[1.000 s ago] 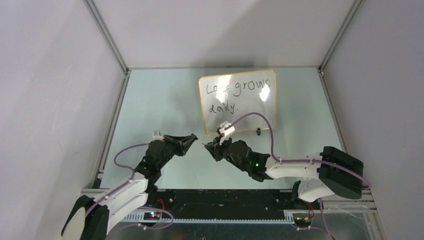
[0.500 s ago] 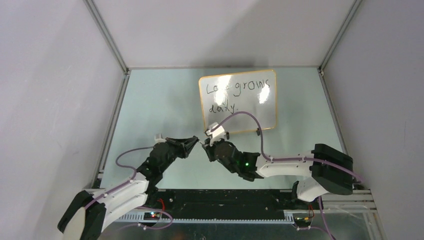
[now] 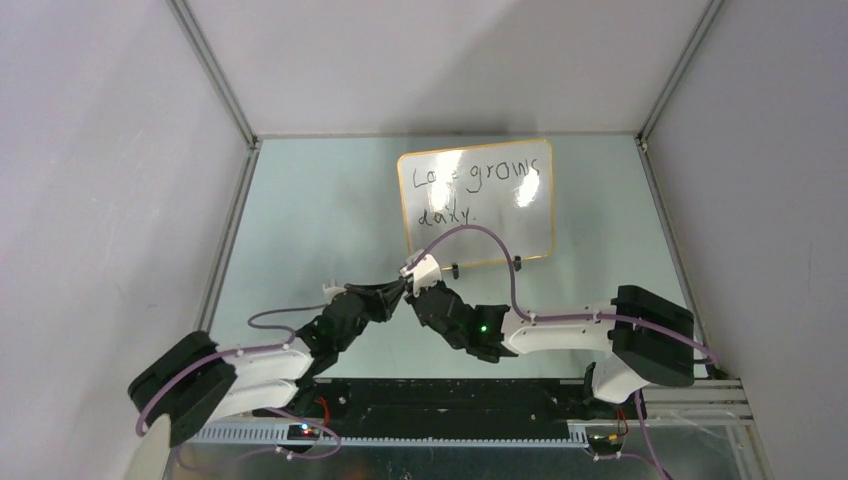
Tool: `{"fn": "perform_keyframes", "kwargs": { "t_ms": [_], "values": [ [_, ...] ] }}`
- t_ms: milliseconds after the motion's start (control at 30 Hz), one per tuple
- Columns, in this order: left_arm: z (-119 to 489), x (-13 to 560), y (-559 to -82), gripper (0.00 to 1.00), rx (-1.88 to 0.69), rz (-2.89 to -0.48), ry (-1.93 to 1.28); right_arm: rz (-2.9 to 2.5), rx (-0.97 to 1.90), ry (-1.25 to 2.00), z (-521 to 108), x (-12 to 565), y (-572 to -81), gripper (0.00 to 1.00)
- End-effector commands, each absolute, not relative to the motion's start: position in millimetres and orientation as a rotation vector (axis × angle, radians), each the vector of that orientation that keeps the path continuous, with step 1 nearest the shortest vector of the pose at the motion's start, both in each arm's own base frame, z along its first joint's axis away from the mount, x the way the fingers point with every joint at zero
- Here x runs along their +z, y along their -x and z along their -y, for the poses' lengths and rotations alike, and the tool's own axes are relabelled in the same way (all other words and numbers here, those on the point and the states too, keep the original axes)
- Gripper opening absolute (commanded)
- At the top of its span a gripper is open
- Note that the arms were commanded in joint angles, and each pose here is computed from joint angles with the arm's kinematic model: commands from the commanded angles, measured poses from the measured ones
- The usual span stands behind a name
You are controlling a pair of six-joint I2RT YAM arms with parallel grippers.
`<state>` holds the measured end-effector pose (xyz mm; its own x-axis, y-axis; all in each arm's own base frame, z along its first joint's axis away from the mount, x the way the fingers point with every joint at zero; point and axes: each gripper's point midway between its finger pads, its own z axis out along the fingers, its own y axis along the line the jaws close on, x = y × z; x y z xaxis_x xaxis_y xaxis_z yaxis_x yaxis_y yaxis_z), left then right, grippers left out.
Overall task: Write a sentence on the whiteboard
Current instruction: Close the whiteboard marker at the center of the board.
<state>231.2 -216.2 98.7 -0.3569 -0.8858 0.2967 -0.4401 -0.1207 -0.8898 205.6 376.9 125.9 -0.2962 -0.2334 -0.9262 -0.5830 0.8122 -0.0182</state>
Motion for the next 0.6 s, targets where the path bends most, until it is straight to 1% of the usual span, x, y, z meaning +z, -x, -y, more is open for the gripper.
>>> {"fn": "perform_keyframes", "kwargs": {
  "t_ms": [0, 200, 367, 433, 467, 500, 533, 567],
  "values": [
    [294.1, 223.7, -173.6, 0.0, -2.214, -1.748, 1.1, -1.871, 0.491, 0.547, -390.1, 140.8, -218.4, 0.0],
    [295.0, 226.2, -170.6, 0.0, -2.205, -1.723, 1.121, -1.962, 0.508, 0.501, -372.5, 135.4, -225.7, 0.0],
    [283.6, 205.2, -175.7, 0.0, -2.044, -1.77, 1.184, -2.027, 0.53, 0.491, -356.0, 138.7, -225.2, 0.0],
    [278.7, 192.0, -177.0, 0.1, -1.937, -1.825, 1.214, -2.05, 0.55, 0.474, -348.9, 143.1, -224.5, 0.0],
    [273.4, 177.4, -175.6, 0.26, -1.844, -1.881, 1.237, -2.069, 0.559, 0.474, -346.0, 143.0, -222.2, 0.0],
    [269.5, 175.7, -178.2, 0.35, -1.802, -1.88, 1.252, -2.08, 0.559, 0.461, -337.8, 147.6, -223.2, 0.0],
    [262.2, 163.9, -177.1, 0.51, -1.721, -1.917, 1.272, -2.101, 0.584, 0.464, -335.5, 148.8, -219.4, 0.0],
    [257.0, 161.6, -179.5, 0.58, -1.687, -1.906, 1.287, -2.11, 0.591, 0.444, -327.6, 154.4, -221.5, 0.0]
  ]
}}
